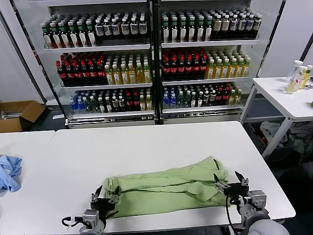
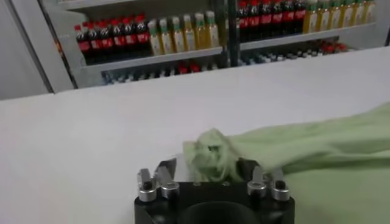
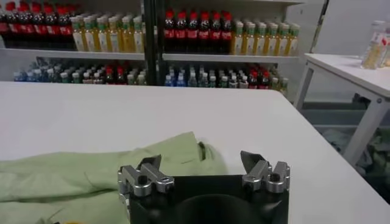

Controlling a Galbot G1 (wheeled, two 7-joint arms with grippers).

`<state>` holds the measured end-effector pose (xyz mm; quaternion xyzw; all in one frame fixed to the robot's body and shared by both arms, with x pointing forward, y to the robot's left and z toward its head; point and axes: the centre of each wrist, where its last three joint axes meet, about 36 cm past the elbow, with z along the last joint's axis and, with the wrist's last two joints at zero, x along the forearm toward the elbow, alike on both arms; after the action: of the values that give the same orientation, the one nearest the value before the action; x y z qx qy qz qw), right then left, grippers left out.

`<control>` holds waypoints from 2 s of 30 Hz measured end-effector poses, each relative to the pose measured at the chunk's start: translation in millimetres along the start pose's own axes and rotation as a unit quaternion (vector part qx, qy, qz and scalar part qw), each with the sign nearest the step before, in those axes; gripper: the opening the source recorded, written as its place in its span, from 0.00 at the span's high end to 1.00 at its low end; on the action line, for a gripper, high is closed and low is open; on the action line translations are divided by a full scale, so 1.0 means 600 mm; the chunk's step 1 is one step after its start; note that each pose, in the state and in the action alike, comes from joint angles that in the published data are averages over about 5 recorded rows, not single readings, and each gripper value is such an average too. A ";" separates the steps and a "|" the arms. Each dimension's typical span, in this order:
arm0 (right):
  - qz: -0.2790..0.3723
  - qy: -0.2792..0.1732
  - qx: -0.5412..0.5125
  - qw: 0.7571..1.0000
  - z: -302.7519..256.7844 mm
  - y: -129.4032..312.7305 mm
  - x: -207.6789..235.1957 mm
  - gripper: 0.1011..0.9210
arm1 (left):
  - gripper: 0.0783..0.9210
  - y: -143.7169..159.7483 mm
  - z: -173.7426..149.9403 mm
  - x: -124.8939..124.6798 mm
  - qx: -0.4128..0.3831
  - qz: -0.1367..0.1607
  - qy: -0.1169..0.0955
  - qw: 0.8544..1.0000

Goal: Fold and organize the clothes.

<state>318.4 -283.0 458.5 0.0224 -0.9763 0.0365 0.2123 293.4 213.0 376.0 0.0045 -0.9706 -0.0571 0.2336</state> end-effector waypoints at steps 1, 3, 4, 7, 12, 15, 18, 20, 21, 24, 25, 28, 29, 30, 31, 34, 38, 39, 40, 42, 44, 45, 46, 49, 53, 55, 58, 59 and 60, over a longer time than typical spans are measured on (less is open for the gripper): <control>0.001 -0.001 0.000 1.000 -0.001 -0.001 0.000 0.12 | 0.41 -0.002 0.002 0.000 0.001 -0.001 0.002 1.000; 0.004 -0.004 0.002 1.000 -0.002 -0.003 0.001 0.12 | 0.47 -0.004 0.004 -0.002 0.003 -0.002 0.005 1.000; 0.005 -0.006 0.003 1.000 -0.003 -0.004 0.001 0.12 | 0.51 -0.004 0.005 -0.003 0.004 -0.002 0.007 1.000; 0.007 -0.013 0.004 1.000 -0.005 -0.006 0.001 0.12 | 0.62 -0.003 0.007 -0.006 0.007 -0.002 0.011 1.000; 0.009 -0.024 0.006 1.000 -0.006 -0.007 0.001 0.12 | 0.77 0.007 0.006 -0.011 0.018 0.001 0.014 1.000; 0.010 -0.030 0.008 0.999 -0.007 -0.009 0.001 0.12 | 0.87 0.020 0.003 -0.016 0.026 0.000 0.016 1.000; 0.011 -0.037 0.009 0.999 -0.009 -0.011 0.000 0.12 | 0.96 0.042 0.000 -0.022 0.033 -0.005 0.018 0.999; 0.011 -0.041 0.010 0.999 -0.010 -0.012 -0.001 0.12 | 0.98 0.063 -0.002 -0.026 0.036 -0.011 0.020 0.999; 0.010 -0.042 0.011 0.999 -0.011 -0.012 -0.002 0.12 | 0.98 0.074 -0.002 -0.027 0.038 -0.016 0.022 0.999; 0.007 -0.045 0.013 0.999 -0.012 -0.013 -0.004 0.12 | 0.98 0.114 -0.007 -0.028 0.046 -0.030 0.026 0.998; 0.006 -0.046 0.013 0.999 -0.012 -0.013 -0.004 0.12 | 0.98 0.128 -0.009 -0.028 0.049 -0.035 0.027 0.998; 0.003 -0.049 0.013 0.999 -0.014 -0.013 -0.005 0.12 | 0.98 0.177 -0.020 -0.025 0.061 -0.052 0.024 0.997; 0.002 -0.050 0.013 0.999 -0.014 -0.013 -0.006 0.12 | 0.98 0.194 -0.026 -0.024 0.065 -0.058 0.021 0.996; 0.001 -0.050 0.014 0.999 -0.014 -0.013 -0.007 0.12 | 0.98 0.210 -0.033 -0.022 0.070 -0.063 0.017 0.995; 0.000 -0.051 0.014 0.999 -0.014 -0.013 -0.008 0.12 | 0.98 0.226 -0.040 -0.020 0.076 -0.068 0.012 0.995; -0.003 -0.052 0.015 0.999 -0.016 -0.011 -0.009 0.12 | 0.98 0.267 -0.068 -0.012 0.102 -0.077 -0.006 0.992; -0.008 -0.053 0.016 0.998 -0.017 -0.009 -0.008 0.12 | 0.98 0.295 -0.107 0.004 0.162 -0.057 -0.037 0.984; -0.010 -0.053 0.016 0.998 -0.017 -0.008 -0.008 0.12 | 0.98 0.298 -0.116 0.009 0.180 -0.048 -0.044 0.982; -0.010 -0.054 0.016 0.998 -0.017 -0.008 -0.008 0.12 | 0.98 0.298 -0.124 0.014 0.198 -0.037 -0.051 0.978; -0.012 -0.054 0.017 0.998 -0.017 -0.007 -0.008 0.12 | 0.98 0.294 -0.136 0.023 0.238 -0.012 -0.063 0.969; -0.013 -0.054 0.018 0.998 -0.017 -0.007 -0.008 0.12 | 0.98 0.285 -0.144 0.032 0.279 0.017 -0.071 0.958; -0.014 -0.054 0.019 0.998 -0.017 -0.007 -0.008 0.12 | 0.98 0.278 -0.147 0.035 0.300 0.032 -0.074 0.951; -0.014 -0.055 0.019 0.998 -0.018 -0.007 -0.008 0.12 | 0.98 0.271 -0.149 0.039 0.320 0.048 -0.076 0.943; -0.015 -0.056 0.020 0.998 -0.019 -0.007 -0.009 0.12 | 0.98 0.244 -0.151 0.044 0.375 0.092 -0.080 0.919; -0.016 -0.057 0.020 0.998 -0.019 -0.006 -0.009 0.12 | 0.98 0.206 -0.149 0.045 0.428 0.138 -0.076 0.890; -0.017 -0.057 0.019 0.998 -0.018 -0.005 -0.010 0.12 | 0.98 0.187 -0.146 0.043 0.449 0.157 -0.071 0.877; -0.018 -0.057 0.019 0.998 -0.018 -0.003 -0.012 0.12 | 0.98 0.160 -0.143 0.038 0.471 0.180 -0.065 0.861; -0.019 -0.057 0.018 0.998 -0.018 -0.002 -0.012 0.12 | 0.98 0.152 -0.142 0.036 0.477 0.186 -0.062 0.857; -0.019 -0.057 0.018 0.998 -0.018 -0.002 -0.013 0.12 | 0.98 0.144 -0.140 0.033 0.482 0.192 -0.060 0.853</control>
<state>330.1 -283.0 464.9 0.0469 -0.9854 0.0488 0.1562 315.6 288.9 469.2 -0.0731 -0.8704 0.4631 0.1502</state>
